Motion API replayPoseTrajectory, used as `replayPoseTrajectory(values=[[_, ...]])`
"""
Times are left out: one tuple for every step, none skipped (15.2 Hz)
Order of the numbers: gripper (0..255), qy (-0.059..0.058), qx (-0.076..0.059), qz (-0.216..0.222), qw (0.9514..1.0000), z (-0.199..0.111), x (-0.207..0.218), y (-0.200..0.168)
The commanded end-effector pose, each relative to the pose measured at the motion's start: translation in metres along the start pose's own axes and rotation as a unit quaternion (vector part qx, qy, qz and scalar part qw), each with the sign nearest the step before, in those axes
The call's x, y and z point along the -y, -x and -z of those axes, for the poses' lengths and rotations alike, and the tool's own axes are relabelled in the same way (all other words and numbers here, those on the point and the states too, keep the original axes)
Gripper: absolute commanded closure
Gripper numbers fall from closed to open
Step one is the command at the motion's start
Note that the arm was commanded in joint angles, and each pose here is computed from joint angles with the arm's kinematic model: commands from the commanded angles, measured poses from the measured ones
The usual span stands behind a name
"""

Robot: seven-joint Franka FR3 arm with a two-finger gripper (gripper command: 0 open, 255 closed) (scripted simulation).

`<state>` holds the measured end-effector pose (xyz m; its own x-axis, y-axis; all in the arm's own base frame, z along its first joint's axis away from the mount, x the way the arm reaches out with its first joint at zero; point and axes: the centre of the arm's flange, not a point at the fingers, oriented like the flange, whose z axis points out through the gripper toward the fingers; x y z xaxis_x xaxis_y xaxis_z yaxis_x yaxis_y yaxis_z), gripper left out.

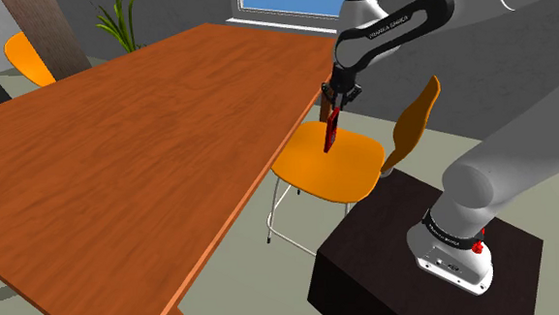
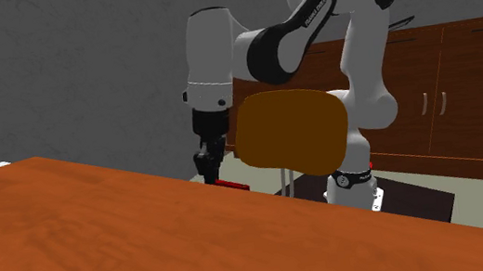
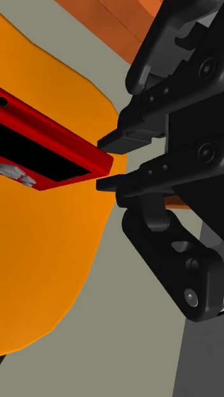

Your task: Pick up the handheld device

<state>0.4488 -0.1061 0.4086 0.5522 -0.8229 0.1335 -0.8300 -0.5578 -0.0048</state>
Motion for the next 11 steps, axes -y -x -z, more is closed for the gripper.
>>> replayPoseTrajectory(values=[[255,0.004,0.004,-0.001,1.0,0.007,-0.002,-0.001],[255,0.004,0.004,-0.001,1.0,0.012,-0.002,-0.002],[255,0.004,0.004,-0.001,1.0,0.017,-0.002,-0.003],[255,0.004,0.004,-0.001,1.0,0.022,-0.002,-0.003],[255,0.004,0.004,-0.001,1.0,0.028,-0.002,-0.004],[255,0.004,0.004,-0.001,1.0,0.033,-0.002,-0.005],[255,0.004,0.004,-0.001,1.0,0.038,-0.002,-0.006],[255,0.004,0.004,-0.001,1.0,0.043,-0.002,-0.006],[255,0.004,0.004,-0.001,1.0,0.049,-0.002,-0.007],[255,0.004,0.004,-0.001,1.0,0.049,-0.002,-0.007],[255,0.004,0.004,-0.001,1.0,0.049,-0.002,-0.007]])
